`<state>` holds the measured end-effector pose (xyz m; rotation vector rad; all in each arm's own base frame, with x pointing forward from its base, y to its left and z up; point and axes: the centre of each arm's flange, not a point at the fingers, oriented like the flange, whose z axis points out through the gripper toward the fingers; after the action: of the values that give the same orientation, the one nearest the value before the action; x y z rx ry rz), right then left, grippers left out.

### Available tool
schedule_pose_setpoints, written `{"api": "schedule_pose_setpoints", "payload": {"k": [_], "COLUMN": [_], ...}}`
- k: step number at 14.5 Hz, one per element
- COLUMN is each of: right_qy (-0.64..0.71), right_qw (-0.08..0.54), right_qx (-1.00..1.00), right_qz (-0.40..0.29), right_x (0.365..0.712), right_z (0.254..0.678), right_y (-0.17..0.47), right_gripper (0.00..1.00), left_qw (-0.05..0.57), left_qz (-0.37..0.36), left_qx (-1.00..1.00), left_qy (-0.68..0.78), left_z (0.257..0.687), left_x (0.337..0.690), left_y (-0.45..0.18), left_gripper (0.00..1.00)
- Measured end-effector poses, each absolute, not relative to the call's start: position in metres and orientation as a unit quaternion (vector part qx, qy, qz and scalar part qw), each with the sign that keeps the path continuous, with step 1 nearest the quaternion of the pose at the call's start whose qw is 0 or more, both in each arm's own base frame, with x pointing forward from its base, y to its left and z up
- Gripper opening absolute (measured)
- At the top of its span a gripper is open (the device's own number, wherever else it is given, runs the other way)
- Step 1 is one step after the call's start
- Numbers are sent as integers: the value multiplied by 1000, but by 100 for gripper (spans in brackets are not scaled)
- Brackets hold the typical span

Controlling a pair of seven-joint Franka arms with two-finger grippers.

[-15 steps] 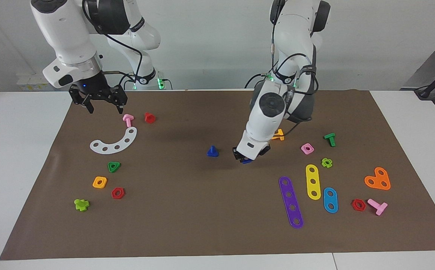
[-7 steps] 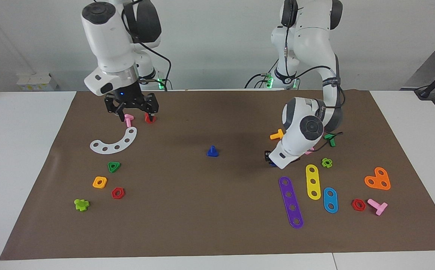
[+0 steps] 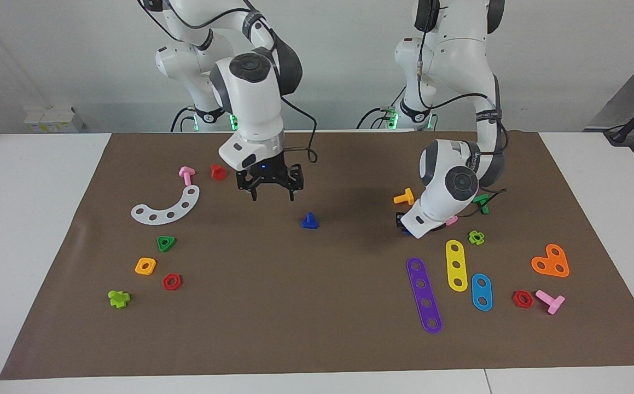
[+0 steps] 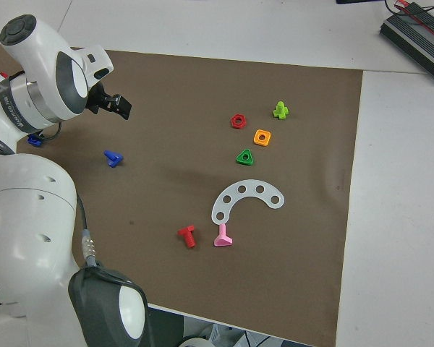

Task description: Unscrew and place screws in storage area

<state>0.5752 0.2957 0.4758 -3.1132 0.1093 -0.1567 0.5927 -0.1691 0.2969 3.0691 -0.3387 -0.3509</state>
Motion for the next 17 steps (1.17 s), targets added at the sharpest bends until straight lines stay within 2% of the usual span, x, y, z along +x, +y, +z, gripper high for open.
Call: {"api": "schedule_pose_setpoints", "payload": {"k": [1, 4, 5, 8, 12, 15, 17], "right_qy": [37, 51, 51, 45, 40, 34, 28], "right_qw": [5, 12, 14, 10, 2, 3, 0], "right_qx": [-998, -997, -997, -998, -998, -999, -999], "right_qz": [-49, -61, -62, -54, -40, -38, -33], "right_x": [575, 578, 580, 577, 570, 559, 553], "right_z": [464, 431, 425, 404, 370, 345, 339], "right_y": [312, 346, 350, 363, 363, 365, 369], "right_gripper": [96, 96, 96, 95, 87, 85, 84], "left_qw": [18, 19, 19, 23, 33, 19, -7], "left_qz": [-113, -108, -105, -89, -87, -90, -94], "left_qx": [987, 987, 988, 990, 994, 995, 995], "left_qy": [-112, -114, -114, -108, -64, -39, -37], "left_z": [297, 297, 300, 329, 409, 460, 476], "left_x": [593, 595, 597, 613, 634, 615, 594], "left_y": [-166, -164, -164, -157, -95, -36, -16], "left_gripper": [52, 84, 98, 100, 100, 100, 100]}}
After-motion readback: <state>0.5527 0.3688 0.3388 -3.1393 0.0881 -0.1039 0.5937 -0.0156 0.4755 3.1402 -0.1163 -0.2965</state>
